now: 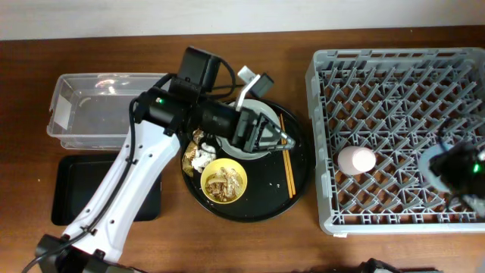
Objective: Sort waste into correct bins and load items into the dishwasher rack
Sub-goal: 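Place the blue cup upside down in the rack with the right gripper, then grasp the white plate with the right gripper and stand it in the rack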
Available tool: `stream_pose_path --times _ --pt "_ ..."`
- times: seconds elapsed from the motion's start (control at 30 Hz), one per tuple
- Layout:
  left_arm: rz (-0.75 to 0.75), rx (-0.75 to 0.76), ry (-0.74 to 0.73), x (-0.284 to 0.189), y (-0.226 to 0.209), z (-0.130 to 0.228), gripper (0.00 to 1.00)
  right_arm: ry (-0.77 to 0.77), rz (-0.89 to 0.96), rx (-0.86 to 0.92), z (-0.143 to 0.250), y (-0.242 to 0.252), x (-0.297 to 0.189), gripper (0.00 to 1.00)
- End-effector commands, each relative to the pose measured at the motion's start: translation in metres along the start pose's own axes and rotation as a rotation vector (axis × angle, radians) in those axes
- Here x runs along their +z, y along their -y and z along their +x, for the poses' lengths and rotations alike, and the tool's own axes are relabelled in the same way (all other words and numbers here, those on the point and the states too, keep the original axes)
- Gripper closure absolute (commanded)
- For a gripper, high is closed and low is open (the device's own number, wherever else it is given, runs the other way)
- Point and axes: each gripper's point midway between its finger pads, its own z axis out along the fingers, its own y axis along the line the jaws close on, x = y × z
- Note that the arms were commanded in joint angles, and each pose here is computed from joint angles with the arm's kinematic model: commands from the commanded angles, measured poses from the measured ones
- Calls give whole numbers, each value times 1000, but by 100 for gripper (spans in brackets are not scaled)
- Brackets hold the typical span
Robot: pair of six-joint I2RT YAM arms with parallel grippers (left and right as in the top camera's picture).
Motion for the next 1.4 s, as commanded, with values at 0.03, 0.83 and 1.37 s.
stream_pose_path --times 0.03,0.83,1.37 --pt "-445 120 106 -46 1 14 0 -239 175 57 -22 19 72 57" --pt "-1276 82 480 -199 7 46 0 351 -809 -881 109 -95 -144 2" --pt "-1453 5 697 -263 56 123 0 -562 -152 -754 201 -243 189 47"
